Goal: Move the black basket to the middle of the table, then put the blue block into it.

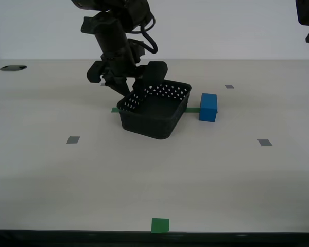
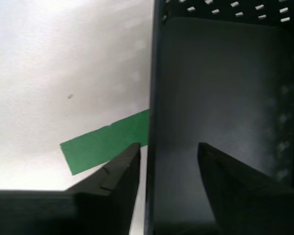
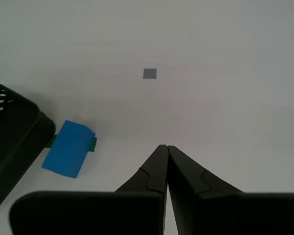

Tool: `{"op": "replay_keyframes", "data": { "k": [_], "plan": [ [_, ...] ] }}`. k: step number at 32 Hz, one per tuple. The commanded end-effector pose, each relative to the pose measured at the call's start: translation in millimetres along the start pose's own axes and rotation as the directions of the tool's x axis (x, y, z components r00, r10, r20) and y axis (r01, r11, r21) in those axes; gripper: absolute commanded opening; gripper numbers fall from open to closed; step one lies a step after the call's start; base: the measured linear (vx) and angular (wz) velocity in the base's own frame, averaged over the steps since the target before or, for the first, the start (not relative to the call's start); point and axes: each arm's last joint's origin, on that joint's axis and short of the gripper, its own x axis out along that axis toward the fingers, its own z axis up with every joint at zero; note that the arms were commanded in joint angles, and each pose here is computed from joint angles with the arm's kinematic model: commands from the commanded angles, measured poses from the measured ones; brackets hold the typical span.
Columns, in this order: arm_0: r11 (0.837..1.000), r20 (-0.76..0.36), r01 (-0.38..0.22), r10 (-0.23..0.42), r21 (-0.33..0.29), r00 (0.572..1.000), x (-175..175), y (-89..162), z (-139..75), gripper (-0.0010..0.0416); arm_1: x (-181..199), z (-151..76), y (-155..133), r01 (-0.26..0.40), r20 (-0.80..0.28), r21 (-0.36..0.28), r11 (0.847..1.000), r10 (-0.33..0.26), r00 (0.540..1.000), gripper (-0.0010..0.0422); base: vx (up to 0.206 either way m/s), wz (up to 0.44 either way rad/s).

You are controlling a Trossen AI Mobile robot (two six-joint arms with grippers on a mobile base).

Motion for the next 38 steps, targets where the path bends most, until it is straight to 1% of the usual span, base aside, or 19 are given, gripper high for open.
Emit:
{"op": "replay_keyframes", "data": {
  "k": [1, 4, 8, 10, 11, 14, 15, 16, 17, 18, 19, 23, 26, 28, 30, 32, 33, 36, 38],
  "plan": [
    [0.995, 0.001, -0.095, 0.095, 0.027, 0.995, -0.3, 3.1, 0.5, 0.0001, -1.7, 2.9, -1.0, 0.003, 0.011, -0.002, 1.0, -0.003, 1.0, 0.0193, 0.0, 0.0],
    [0.988, 0.005, -0.145, 0.145, 0.06, 0.989, -0.2, 6.7, 1.1, 0.0001, -6.6, 11.7, -2.8, 0.009, 0.039, -0.003, 1.0, -0.009, 0.999, 0.0202, 0.0, 0.0],
    [0.98, -0.009, -0.198, 0.198, 0.028, 0.98, 0.7, 20.6, 0.0, 0.0003, -25.7, 42.6, -4.9, 0.025, 0.132, 0.011, 1.0, -0.026, 0.991, 0.0186, 0.0, 0.0],
    [0.976, -0.014, -0.216, 0.216, 0.03, 0.976, 1.0, 26.1, -0.4, 0.0003, -33.8, 53.2, -2.7, 0.019, 0.155, 0.019, 1.0, -0.022, 0.988, 0.0175, 0.0, 0.0],
    [0.972, -0.016, -0.235, 0.235, 0.011, 0.972, 1.1, 31.9, -0.8, 0.0007, -43.7, 65.4, 3.3, 0.011, 0.176, 0.025, 1.0, -0.016, 0.984, 0.0161, 0.0, 0.0],
    [0.965, -0.008, -0.26, 0.26, -0.01, 0.965, 3.8, 39.2, 0.3, 0.0043, -59.6, 82.5, 18.4, -0.013, 0.201, 0.028, 1.0, 0.008, 0.98, 0.0141, 0.0, 0.0],
    [0.964, -0.004, -0.266, 0.266, -0.017, 0.964, 6.6, 41.5, 1.1, 0.0067, -66.4, 89.2, 27.6, -0.025, 0.21, 0.02, 0.999, 0.02, 0.977, 0.0132, 0.0, 0.0],
    [0.963, -0.004, -0.268, 0.268, -0.015, 0.963, 8.6, 42.4, 1.3, 0.0078, -68.9, 91.4, 31.6, -0.03, 0.212, 0.015, 0.999, 0.026, 0.977, 0.0128, 0.0, 0.0],
    [0.963, -0.01, -0.27, 0.27, 0.007, 0.963, 14.3, 43.4, 1.6, 0.0104, -75.1, 96.8, 42.3, -0.041, 0.217, -0.002, 0.999, 0.041, 0.975, 0.0119, 0.0, 0.0],
    [0.963, -0.018, -0.269, 0.27, 0.025, 0.963, 17.9, 43.6, 1.2, 0.0116, -76.7, 98.3, 47.7, -0.046, 0.22, -0.011, 0.999, 0.048, 0.974, 0.0115, 0.0, 0.0],
    [0.964, -0.095, -0.258, 0.264, 0.064, 0.96, 36.2, 44.7, -5.1, 0.0167, -81.2, 101.3, 69.5, -0.07, 0.217, -0.042, 0.997, 0.077, 0.973, 0.0096, 0.0, 0.0],
    [0.962, -0.21, -0.258, 0.27, 0.085, 0.94, 72.8, 54.5, -19.3, 0.0251, -84.4, 101.0, 100.2, -0.108, 0.2, -0.059, 0.992, 0.118, 0.973, 0.0058, 0.0, 0.0],
    [0.961, -0.274, -0.26, 0.275, 0.091, 0.922, 100.7, 67.5, -25.0, 0.029, -87.2, 100.4, 119.0, -0.127, 0.196, -0.086, 0.988, 0.142, 0.97, 0.0032, 0.0, 0.0],
    [0.96, -0.299, -0.271, 0.282, 0.078, 0.912, 114.1, 77.2, -20.5, 0.0299, -88.1, 100.0, 125.3, -0.136, 0.194, -0.082, 0.987, 0.149, 0.97, 0.0021, 0.0, 0.0],
    [0.957, -0.321, -0.286, 0.288, 0.056, 0.902, 131.5, 93.7, -8.6, 0.0305, -88.9, 99.8, 129.7, -0.143, 0.193, -0.073, 0.987, 0.155, 0.969, 0.0013, 0.0, 0.0],
    [0.963, -0.34, -0.267, 0.265, 0.044, 0.902, 141.4, 100.2, -1.5, 0.0304, -88.8, 99.7, 130.3, -0.145, 0.192, -0.068, 0.987, 0.156, 0.969, 0.0014, 0.0, 0.0],
    [0.97, -0.366, -0.242, 0.234, 0.023, 0.901, 149.8, 107.7, 5.5, 0.0299, -88.8, 99.8, 130.4, -0.148, 0.193, -0.054, 0.988, 0.156, 0.969, 0.0013, 0.005, 0.043],
    [0.975, -0.393, -0.221, 0.21, 0.017, 0.895, 166.4, 114.6, 12.9, 0.0301, -89.1, 99.6, 132.1, -0.154, 0.192, -0.035, 0.987, 0.158, 0.969, 0.0013, 0.001, 0.007],
    [0.98, -0.454, -0.199, 0.187, 0.02, 0.871, 175.7, 117.3, 12.9, 0.0307, -89.3, 99.8, 133.1, -0.155, 0.195, -0.035, 0.987, 0.159, 0.968, 0.0013, 0.0, 0.0]
  ]
}}
